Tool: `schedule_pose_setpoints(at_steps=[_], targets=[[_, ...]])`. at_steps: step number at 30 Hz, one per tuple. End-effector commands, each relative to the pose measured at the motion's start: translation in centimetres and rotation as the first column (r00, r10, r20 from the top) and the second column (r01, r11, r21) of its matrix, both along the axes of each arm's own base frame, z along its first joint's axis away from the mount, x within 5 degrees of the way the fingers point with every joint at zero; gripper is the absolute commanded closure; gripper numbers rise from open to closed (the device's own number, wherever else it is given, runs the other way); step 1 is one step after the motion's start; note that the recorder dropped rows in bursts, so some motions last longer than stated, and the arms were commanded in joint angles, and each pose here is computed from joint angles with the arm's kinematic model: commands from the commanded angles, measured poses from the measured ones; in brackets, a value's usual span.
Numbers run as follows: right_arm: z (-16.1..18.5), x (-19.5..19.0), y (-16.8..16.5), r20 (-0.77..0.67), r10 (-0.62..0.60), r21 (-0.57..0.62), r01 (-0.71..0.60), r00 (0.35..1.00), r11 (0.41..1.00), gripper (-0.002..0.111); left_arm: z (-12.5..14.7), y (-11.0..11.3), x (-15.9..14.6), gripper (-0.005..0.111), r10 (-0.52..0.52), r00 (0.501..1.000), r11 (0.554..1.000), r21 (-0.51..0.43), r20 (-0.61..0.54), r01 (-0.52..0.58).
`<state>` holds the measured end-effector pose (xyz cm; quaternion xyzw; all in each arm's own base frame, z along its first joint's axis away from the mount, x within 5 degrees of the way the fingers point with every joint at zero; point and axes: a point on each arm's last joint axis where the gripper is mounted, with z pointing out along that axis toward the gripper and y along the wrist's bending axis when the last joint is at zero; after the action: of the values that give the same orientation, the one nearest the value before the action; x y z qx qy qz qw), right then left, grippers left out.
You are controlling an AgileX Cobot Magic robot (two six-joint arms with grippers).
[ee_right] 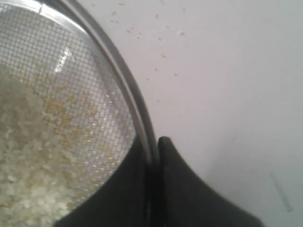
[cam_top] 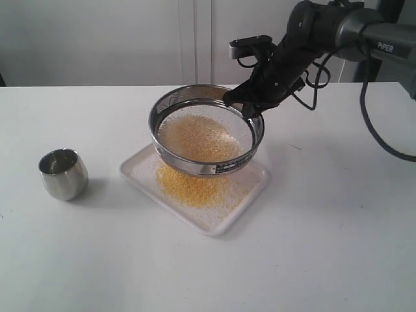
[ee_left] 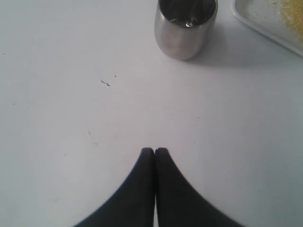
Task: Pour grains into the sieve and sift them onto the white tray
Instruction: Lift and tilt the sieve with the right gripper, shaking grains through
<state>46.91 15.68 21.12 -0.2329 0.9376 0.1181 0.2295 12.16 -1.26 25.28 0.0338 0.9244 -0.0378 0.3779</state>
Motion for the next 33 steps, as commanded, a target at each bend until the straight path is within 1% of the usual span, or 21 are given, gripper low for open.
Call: schedule_pose_setpoints(at_steps=[1,2,3,4,6,9,11,12,14,15,16,17,18,19,20,21,22,25,28,31,33], targets=[[1.4,0.1,-0.3,-0.034,-0.106,0.089,0.108,0.994,0.990,0.108,-0.1,0.0,-0.2,0.107,0.009,1.000,1.000,-0.014,-0.008,-0.009],[1.2,-0.2,-0.2,-0.005,0.095,0.004,-0.095,0.995,0.995,0.108,-0.1,0.0,-0.2,0.107,0.009,1.000,1.000,-0.014,-0.008,-0.009],[1.3,-0.1,-0.5,0.001,0.081,-0.002,-0.081,0.997,0.997,0.108,-0.1,0.0,-0.2,0.107,0.009,1.000,1.000,-0.014,-0.008,-0.009],[1.4,0.2,-0.7,-0.062,-0.103,0.092,0.109,0.993,0.990,0.108,-0.1,0.0,-0.2,0.107,0.009,1.000,1.000,-0.014,-0.008,-0.009],[1.3,-0.4,-0.6,-0.068,0.043,0.054,-0.039,0.997,0.998,0.108,-0.1,0.0,-0.2,0.107,0.009,1.000,1.000,-0.014,-0.008,-0.009],[1.4,-0.3,-1.7,-0.048,0.048,-0.032,-0.049,0.998,0.998,0.108,-0.1,0.0,-0.2,0.107,0.009,1.000,1.000,-0.014,-0.008,-0.009],[1.6,0.5,-3.3,-0.064,-0.190,0.011,0.191,0.980,0.982,0.108,-0.1,0.0,-0.2,0.107,0.009,1.000,1.000,-0.014,-0.008,-0.009],[1.4,0.2,-2.4,-0.158,-0.195,0.120,0.215,0.968,0.969,0.108,-0.1,0.0,-0.2,0.107,0.009,1.000,1.000,-0.014,-0.008,-0.009],[1.1,-0.6,-1.9,-0.094,0.154,0.030,-0.152,0.984,0.988,0.108,-0.1,0.0,-0.2,0.107,0.009,1.000,1.000,-0.014,-0.008,-0.009],[1.0,-0.7,-2.2,-0.081,0.215,-0.036,-0.218,0.973,0.975,0.108,-0.1,0.0,-0.2,0.107,0.009,1.000,1.000,-0.014,-0.008,-0.009],[0.8,-0.3,-2.7,-0.098,0.070,-0.035,-0.074,0.993,0.997,0.108,-0.1,0.0,-0.2,0.107,0.009,1.000,1.000,-0.014,-0.008,-0.009],[0.1,0.2,-2.6,-0.213,-0.268,0.088,0.291,0.940,0.953,0.108,-0.1,0.0,-0.2,0.107,0.009,1.000,1.000,-0.014,-0.008,-0.009],[-0.2,-0.1,-2.1,-0.263,-0.240,0.112,0.277,0.934,0.954,0.108,-0.1,0.0,-0.2,0.107,0.009,1.000,1.000,-0.014,-0.008,-0.009],[-0.2,-0.5,-1.8,-0.147,0.122,0.026,-0.119,0.982,0.993,0.108,-0.1,0.0,-0.2,0.107,0.009,1.000,1.000,-0.014,-0.008,-0.009],[-0.2,-0.5,-1.8,-0.149,0.090,0.030,-0.086,0.985,0.996,0.108,-0.1,0.0,-0.2,0.107,0.009,1.000,1.000,-0.014,-0.008,-0.009],[-0.4,0.2,-1.7,-0.207,-0.165,0.118,0.192,0.964,0.974,0.108,-0.1,0.0,-0.2,0.107,0.009,1.000,1.000,-0.014,-0.008,-0.009],[-0.6,0.2,-1.5,-0.249,-0.219,0.150,0.261,0.943,0.953,0.108,-0.1,0.0,-0.2,0.107,0.009,1.000,1.000,-0.014,-0.008,-0.009],[-0.3,0.1,-1.5,-0.099,0.055,0.068,-0.049,0.994,0.997,0.108,-0.1,0.0,-0.2,0.107,0.009,1.000,1.000,-0.014,-0.008,-0.009],[-0.5,0.6,-1.1,-0.217,-0.200,0.211,0.246,0.956,0.946,0.108,-0.1,0.0,-0.2,0.107,0.009,1.000,1.000,-0.014,-0.008,-0.009],[-0.6,-0.2,-0.9,-0.071,0.215,0.063,-0.210,0.974,0.976,0.108,-0.1,0.0,-0.2,0.107,0.009,1.000,1.000,-0.014,-0.008,-0.009],[-0.7,0.1,-0.9,-0.105,0.080,0.106,-0.069,0.991,0.992,0.108,-0.1,0.0,-0.2,0.107,0.009,1.000,1.000,-0.014,-0.008,-0.009]])
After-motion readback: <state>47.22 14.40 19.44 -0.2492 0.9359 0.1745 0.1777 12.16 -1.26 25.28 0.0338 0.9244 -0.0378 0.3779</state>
